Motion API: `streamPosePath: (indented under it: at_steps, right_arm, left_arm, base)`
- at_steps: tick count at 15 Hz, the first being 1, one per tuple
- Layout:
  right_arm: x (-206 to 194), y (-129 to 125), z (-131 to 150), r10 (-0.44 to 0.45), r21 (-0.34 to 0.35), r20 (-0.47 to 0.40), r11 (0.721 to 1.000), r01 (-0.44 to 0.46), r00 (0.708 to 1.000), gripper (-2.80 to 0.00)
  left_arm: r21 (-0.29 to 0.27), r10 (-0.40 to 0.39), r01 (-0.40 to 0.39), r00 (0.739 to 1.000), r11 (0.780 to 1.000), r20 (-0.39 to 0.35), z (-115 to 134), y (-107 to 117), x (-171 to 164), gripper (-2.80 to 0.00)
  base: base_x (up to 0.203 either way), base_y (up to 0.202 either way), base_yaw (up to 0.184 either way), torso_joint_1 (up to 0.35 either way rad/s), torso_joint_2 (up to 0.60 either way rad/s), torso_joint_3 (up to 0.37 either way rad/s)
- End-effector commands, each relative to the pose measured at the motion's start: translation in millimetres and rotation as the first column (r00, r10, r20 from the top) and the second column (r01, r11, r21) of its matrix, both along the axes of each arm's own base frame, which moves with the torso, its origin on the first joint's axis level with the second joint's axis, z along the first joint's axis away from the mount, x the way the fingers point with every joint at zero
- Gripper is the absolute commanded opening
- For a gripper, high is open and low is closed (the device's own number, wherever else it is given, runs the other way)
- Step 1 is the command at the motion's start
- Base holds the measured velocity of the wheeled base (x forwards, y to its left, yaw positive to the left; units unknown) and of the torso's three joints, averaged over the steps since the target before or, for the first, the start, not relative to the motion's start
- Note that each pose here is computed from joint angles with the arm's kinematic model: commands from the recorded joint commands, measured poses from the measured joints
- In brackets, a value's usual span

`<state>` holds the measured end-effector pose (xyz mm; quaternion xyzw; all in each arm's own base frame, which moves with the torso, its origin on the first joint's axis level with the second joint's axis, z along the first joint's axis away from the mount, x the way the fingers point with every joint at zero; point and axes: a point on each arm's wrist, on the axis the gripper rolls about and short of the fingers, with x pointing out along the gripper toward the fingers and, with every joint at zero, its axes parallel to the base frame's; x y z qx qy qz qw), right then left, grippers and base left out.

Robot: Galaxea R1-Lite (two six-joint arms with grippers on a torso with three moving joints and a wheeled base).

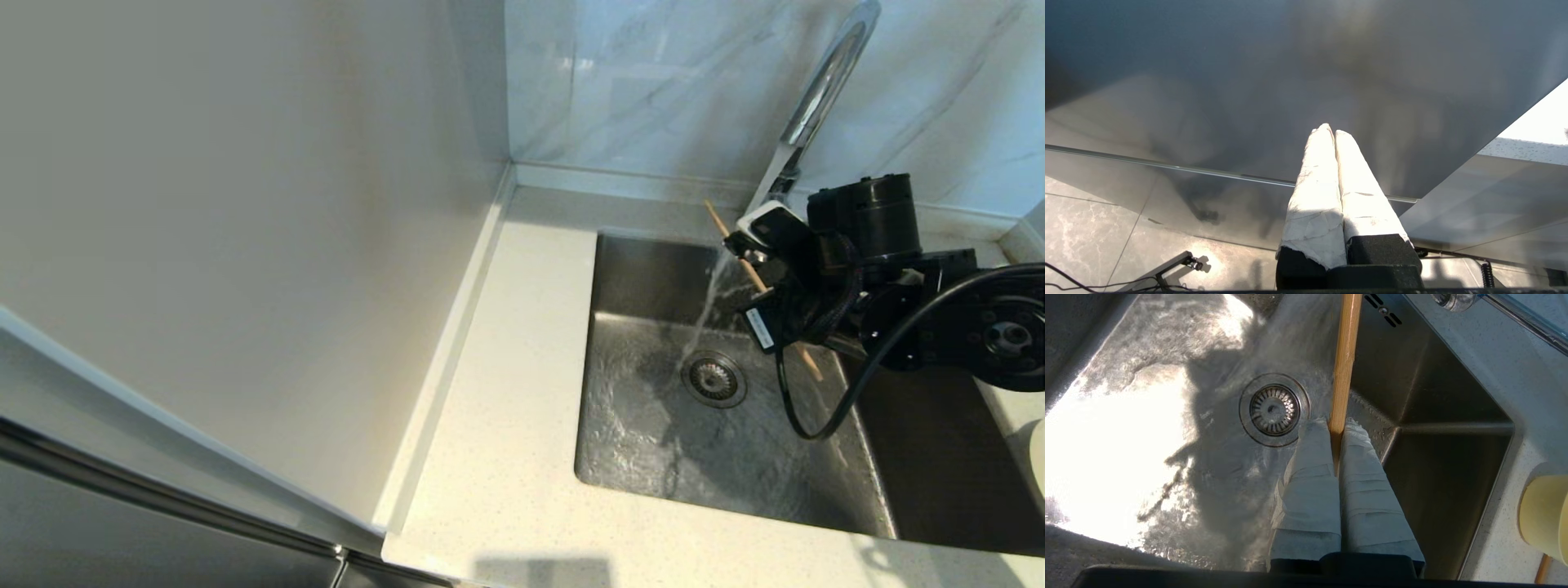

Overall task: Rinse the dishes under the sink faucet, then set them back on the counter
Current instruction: Rinse the chopsticks

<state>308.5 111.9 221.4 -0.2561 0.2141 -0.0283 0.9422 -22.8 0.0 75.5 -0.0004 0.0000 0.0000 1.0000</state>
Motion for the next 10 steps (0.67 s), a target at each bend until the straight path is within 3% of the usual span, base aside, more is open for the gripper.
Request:
streamPosePath:
  at_steps: [1, 5, 10]
  right_arm:
    - [-4, -2, -1, -0.002, -0.005, -0.006, 1.0, 0.002, 1.0, -2.8]
    - [-41, -18, -4, -0.002, -0.015, -0.032, 1.0, 0.002, 1.0, -2.8]
    - [-75, -66, -24, -0.112, -0.032, -0.109, 0.994, 0.109, 0.988, -2.8]
  left_arm:
    - [0.001, 0.0, 0.0, 1.0, 1.0, 0.0, 0, 0, 0, -2.8]
    - [-0.001, 0.0, 0.0, 1.0, 1.0, 0.0, 0, 0, 0, -2.8]
    - [-0.001, 0.0, 0.0, 1.0, 1.0, -0.001, 0, 0, 0, -2.8]
  base:
    - [0.0, 0.0, 0.0, 0.0, 0.0, 0.0]
    - [0.0, 0.0, 0.0, 0.0, 0.0, 0.0]
    - [0.0, 0.0, 0.0, 0.0, 0.0, 0.0]
